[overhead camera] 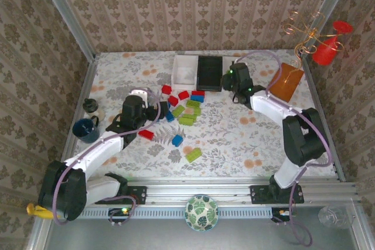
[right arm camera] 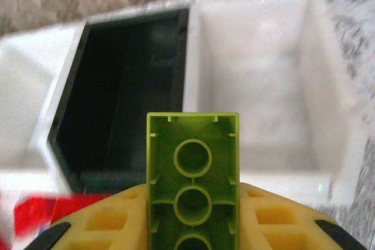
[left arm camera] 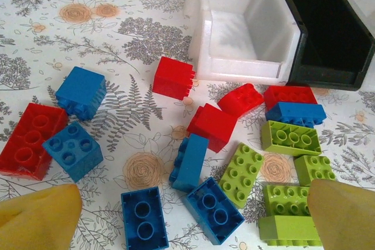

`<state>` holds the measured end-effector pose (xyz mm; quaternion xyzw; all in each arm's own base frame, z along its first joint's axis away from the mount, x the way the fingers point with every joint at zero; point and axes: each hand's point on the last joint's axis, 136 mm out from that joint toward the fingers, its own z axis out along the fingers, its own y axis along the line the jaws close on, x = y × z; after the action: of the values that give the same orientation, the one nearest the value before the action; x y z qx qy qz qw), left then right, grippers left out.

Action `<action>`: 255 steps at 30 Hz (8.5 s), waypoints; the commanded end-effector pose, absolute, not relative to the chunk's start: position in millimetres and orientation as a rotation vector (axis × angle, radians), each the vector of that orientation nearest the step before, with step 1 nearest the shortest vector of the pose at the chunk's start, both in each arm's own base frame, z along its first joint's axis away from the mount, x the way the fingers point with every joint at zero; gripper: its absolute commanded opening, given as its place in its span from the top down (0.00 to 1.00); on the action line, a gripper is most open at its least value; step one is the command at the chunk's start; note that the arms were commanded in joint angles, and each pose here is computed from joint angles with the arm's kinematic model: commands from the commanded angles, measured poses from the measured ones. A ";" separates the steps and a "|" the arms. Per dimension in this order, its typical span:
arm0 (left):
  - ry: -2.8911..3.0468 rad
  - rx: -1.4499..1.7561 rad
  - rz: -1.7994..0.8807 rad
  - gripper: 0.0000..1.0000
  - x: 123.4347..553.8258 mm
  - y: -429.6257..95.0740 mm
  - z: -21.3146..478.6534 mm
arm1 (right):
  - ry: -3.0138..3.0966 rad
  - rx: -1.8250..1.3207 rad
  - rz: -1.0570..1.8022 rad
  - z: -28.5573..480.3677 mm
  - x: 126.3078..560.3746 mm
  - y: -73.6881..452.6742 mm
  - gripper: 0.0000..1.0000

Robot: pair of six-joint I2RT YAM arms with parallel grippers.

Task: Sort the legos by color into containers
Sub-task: Place the lego in the container, then pick up the lego from the center of the table, then place the lego in the container, then pick up the lego from the bottom-center of the table, then place the lego in the container, then pick up the lego from the middle-left of the table.

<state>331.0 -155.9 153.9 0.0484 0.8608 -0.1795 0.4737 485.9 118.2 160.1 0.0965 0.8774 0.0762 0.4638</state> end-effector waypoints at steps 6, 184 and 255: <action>2.060 0.151 -0.492 0.00 325.3 -169.4 171.0 | 2.172 0.309 0.147 136.1 569.6 91.4 0.64; 2.108 0.064 -0.643 0.00 303.6 -151.2 137.2 | 2.185 -0.131 0.335 155.5 370.4 198.5 0.38; 2.260 0.151 -0.286 0.00 287.9 -119.8 127.4 | 2.080 -0.493 0.545 186.2 360.9 248.2 0.10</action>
<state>289.1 -121.0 124.6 0.0338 0.8928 -0.1574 0.4207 372.5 234.7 180.9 -0.1929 0.8539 0.1834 0.4471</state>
